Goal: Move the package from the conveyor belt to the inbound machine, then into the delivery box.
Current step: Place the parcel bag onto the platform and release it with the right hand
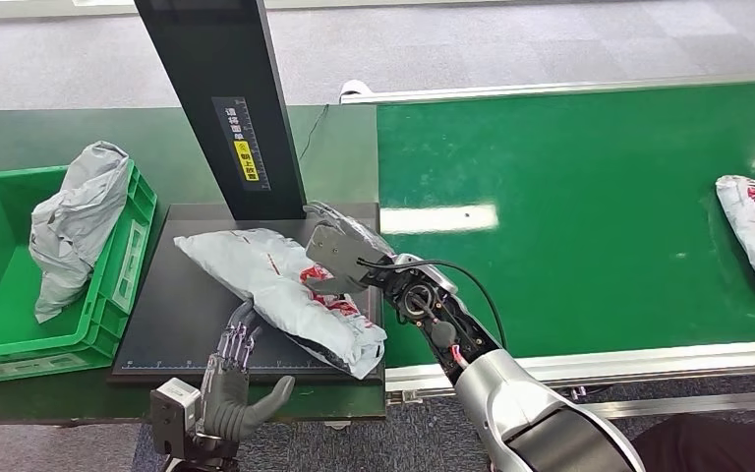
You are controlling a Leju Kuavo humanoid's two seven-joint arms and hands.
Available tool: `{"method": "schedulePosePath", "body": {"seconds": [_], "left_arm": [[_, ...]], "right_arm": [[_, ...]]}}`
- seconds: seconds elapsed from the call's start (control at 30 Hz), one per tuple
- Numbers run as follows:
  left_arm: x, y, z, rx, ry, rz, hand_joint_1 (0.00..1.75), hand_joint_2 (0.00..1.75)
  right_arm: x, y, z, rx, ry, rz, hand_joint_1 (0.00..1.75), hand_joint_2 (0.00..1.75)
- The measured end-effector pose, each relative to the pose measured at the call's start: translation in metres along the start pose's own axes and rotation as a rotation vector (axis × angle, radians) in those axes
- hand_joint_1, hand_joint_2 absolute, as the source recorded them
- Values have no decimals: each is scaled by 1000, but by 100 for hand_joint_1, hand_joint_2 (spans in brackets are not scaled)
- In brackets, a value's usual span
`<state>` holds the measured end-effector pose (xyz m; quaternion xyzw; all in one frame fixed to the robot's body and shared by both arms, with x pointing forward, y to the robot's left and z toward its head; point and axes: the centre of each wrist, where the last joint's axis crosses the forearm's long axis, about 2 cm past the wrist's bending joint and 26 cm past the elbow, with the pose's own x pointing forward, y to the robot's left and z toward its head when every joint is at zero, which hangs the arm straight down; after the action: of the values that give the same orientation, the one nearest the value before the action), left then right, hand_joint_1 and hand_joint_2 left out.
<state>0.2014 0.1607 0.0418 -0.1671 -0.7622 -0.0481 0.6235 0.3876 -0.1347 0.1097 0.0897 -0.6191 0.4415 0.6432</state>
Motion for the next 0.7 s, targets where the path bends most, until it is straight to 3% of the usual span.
{"method": "schedulePosePath", "body": {"seconds": [0.7], "left_arm": [[1, 0, 3, 14, -1, -5, 0, 175]], "right_arm": [[-2, -3, 2, -90, -38, -32, 0, 175]]}}
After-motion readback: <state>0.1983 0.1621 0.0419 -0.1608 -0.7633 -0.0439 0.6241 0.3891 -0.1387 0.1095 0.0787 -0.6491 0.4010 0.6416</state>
